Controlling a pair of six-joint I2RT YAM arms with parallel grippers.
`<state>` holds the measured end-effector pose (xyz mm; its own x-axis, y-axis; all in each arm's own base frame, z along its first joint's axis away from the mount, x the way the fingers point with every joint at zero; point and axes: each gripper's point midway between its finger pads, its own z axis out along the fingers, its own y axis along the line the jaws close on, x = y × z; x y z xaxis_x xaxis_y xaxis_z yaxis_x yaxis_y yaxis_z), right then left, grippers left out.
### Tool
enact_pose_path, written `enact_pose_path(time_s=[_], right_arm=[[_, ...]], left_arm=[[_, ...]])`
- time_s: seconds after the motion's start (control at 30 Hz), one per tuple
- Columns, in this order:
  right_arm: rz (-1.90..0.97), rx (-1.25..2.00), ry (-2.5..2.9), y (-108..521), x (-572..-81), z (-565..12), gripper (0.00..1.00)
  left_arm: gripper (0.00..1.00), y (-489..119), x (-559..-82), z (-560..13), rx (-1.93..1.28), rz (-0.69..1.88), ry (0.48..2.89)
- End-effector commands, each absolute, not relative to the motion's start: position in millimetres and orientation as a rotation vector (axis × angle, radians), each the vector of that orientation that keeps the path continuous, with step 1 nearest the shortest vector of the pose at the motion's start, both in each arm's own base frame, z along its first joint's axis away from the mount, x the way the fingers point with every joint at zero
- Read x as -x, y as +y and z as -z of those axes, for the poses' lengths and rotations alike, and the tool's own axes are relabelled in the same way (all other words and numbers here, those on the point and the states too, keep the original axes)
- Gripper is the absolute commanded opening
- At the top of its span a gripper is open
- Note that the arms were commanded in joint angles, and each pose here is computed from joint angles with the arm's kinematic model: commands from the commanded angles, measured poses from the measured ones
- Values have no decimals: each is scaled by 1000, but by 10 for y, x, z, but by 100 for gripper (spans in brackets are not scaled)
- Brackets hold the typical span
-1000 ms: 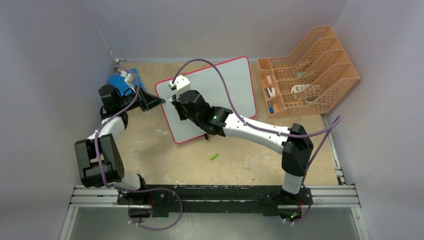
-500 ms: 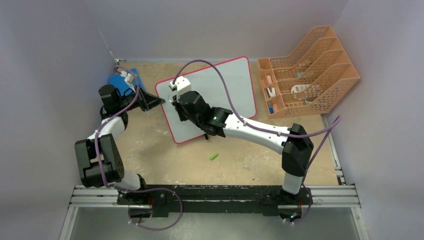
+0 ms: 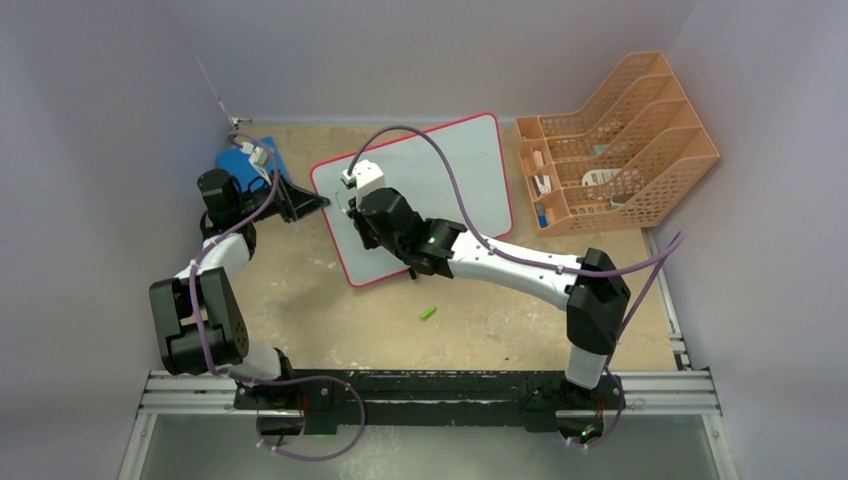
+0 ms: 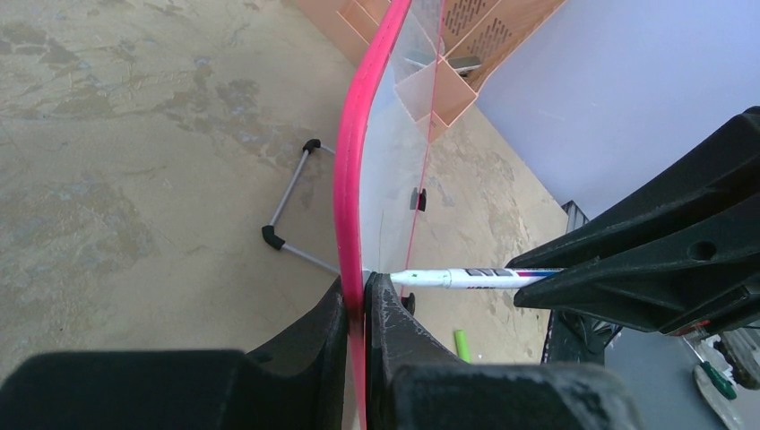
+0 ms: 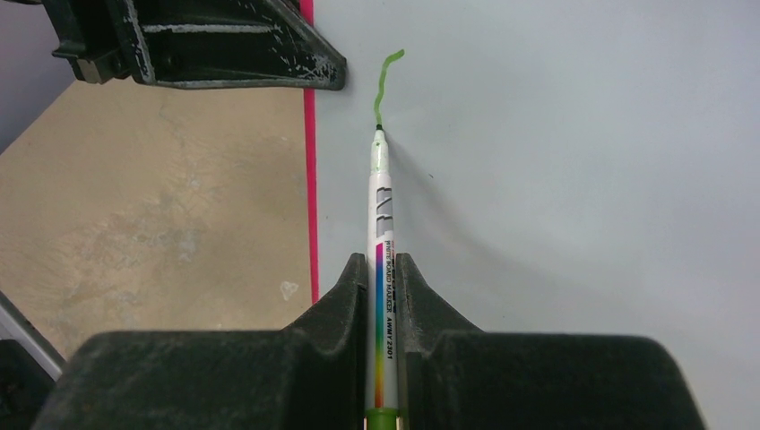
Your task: Write a sentence on the whiteboard
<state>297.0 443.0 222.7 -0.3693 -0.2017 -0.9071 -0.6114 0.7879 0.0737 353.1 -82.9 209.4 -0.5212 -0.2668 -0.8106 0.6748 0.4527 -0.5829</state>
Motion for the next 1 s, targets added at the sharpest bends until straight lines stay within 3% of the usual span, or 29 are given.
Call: enact_pose_path(time_s=[0.0,0.63,0.97], right_arm=[[-502,584,1939,4317,-2929,-2347,0],[-509,600,1966,4290,-2799,-2249,0],[-567,551,1844,4266,-2810,-2696,0]], left_arm=[[0,-888,-3530,-2250,-439,1212,1699],[0,-896,-3527,-2246,-439,1215,1700],[0,-901,-3524,-2242,-441,1216,1701]])
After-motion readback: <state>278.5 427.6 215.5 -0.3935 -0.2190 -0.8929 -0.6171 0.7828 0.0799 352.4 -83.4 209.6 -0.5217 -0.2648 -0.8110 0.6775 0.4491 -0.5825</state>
